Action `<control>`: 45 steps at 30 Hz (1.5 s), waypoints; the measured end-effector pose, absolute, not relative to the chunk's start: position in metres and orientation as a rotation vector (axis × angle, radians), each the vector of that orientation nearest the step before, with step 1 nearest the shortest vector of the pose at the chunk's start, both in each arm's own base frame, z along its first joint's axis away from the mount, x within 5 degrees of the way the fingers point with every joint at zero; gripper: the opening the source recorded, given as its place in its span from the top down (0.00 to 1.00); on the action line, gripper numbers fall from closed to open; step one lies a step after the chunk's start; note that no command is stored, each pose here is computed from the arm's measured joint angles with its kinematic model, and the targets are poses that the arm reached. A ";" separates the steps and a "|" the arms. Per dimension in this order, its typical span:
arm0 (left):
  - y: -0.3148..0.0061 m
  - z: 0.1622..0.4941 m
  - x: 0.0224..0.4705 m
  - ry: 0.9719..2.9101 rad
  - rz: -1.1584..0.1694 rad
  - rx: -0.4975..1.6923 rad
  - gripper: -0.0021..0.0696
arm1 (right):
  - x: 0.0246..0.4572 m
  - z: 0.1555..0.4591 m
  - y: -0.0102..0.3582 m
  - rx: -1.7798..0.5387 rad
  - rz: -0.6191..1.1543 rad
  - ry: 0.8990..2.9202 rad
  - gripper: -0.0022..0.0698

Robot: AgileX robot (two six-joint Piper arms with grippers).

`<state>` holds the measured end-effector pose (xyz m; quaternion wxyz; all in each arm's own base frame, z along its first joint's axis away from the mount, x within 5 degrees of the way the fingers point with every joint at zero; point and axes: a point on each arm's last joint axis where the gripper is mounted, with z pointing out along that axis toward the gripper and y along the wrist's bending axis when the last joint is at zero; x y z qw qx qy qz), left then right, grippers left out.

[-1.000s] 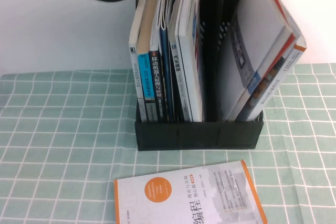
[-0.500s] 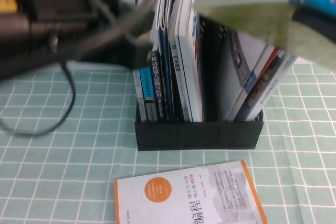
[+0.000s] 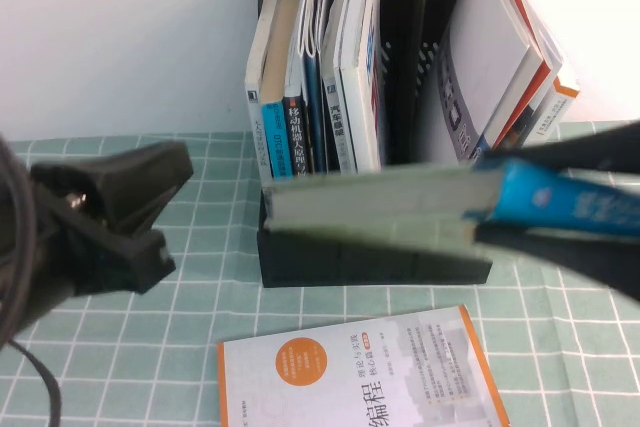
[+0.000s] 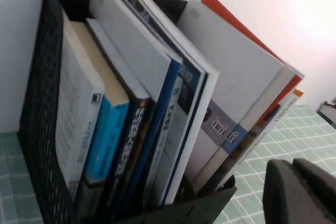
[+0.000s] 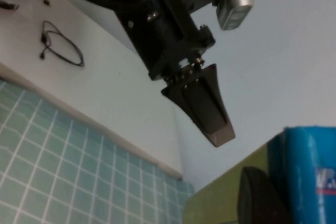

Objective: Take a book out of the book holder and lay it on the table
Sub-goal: Place the picked book on the book

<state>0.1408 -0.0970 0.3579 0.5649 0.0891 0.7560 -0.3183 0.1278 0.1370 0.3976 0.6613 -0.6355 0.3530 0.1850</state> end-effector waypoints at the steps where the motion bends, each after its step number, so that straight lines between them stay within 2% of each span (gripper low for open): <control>1: -0.095 0.350 0.140 1.779 -0.758 0.179 0.97 | 0.130 0.390 0.142 -1.446 0.432 0.822 0.67; 10: -0.092 0.301 0.137 1.906 -0.748 0.130 0.98 | 0.153 0.322 0.208 -1.606 0.351 0.958 0.67; 15: -0.091 0.292 0.137 1.910 -0.736 0.121 0.97 | 0.162 0.276 0.243 -1.720 0.288 1.058 0.67; 25: -0.091 0.288 0.136 1.925 -0.735 0.122 0.97 | 0.156 0.234 0.282 -1.795 0.345 1.168 0.66; 32: -0.091 0.287 0.135 1.942 -0.735 0.125 0.97 | 0.157 0.224 0.290 -1.759 0.391 1.269 0.63; 37: -0.091 0.287 0.135 1.942 -0.735 0.125 0.97 | 0.157 0.233 0.291 -1.690 0.375 1.339 0.62; 39: -0.091 0.287 0.135 1.942 -0.735 0.125 0.97 | 0.155 0.241 0.291 -1.655 0.306 1.362 0.62; 45: -0.091 0.287 0.135 1.942 -0.735 0.125 0.97 | 0.153 0.277 0.286 -1.522 -0.042 1.395 0.67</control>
